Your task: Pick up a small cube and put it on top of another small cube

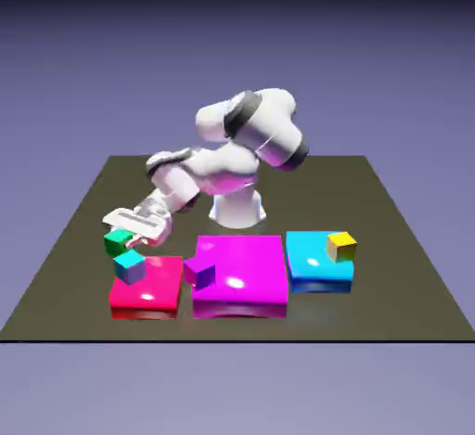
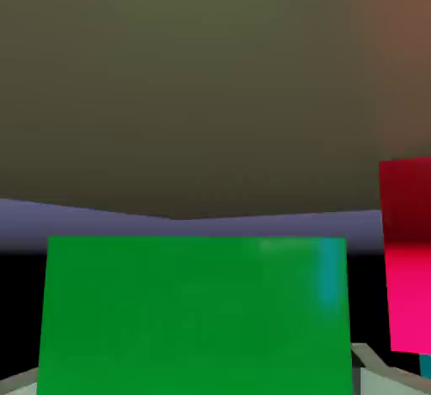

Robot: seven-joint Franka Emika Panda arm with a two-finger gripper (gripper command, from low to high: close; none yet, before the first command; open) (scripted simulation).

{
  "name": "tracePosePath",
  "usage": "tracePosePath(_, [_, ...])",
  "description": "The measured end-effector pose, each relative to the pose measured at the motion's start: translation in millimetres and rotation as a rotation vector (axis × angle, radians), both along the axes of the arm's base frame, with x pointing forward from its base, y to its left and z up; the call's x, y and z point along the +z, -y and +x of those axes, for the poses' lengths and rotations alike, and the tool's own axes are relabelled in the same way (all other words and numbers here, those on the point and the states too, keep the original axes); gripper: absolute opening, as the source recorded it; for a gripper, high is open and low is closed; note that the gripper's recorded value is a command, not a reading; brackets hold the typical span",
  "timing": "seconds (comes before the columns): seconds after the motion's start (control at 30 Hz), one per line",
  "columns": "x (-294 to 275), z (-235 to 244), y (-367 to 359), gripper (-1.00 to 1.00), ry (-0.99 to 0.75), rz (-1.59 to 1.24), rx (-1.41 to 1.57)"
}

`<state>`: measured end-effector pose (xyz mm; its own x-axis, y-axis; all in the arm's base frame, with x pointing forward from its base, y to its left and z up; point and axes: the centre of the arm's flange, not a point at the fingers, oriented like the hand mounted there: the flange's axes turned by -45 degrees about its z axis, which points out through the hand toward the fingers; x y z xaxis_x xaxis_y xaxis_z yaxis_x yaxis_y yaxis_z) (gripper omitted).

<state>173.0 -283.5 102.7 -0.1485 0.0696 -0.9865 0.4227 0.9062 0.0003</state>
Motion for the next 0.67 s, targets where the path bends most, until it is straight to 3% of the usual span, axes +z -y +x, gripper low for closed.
tracePosePath(0.4, [101.5, 88.5, -11.3, -1.00, -0.018, 0.003, 0.483])
tracePosePath(0.47, [102.5, 89.5, -11.9, -1.00, -0.019, 0.003, 0.487])
tracePosePath(0.57, [78.3, 130.2, -13.3, -1.00, -0.019, 0.003, 0.487])
tracePosePath(0.6, [73.3, 138.6, -14.4, 1.00, -0.019, 0.003, 0.487])
tracePosePath(0.67, [73.3, 138.7, -14.6, 1.00, -0.019, 0.003, 0.488])
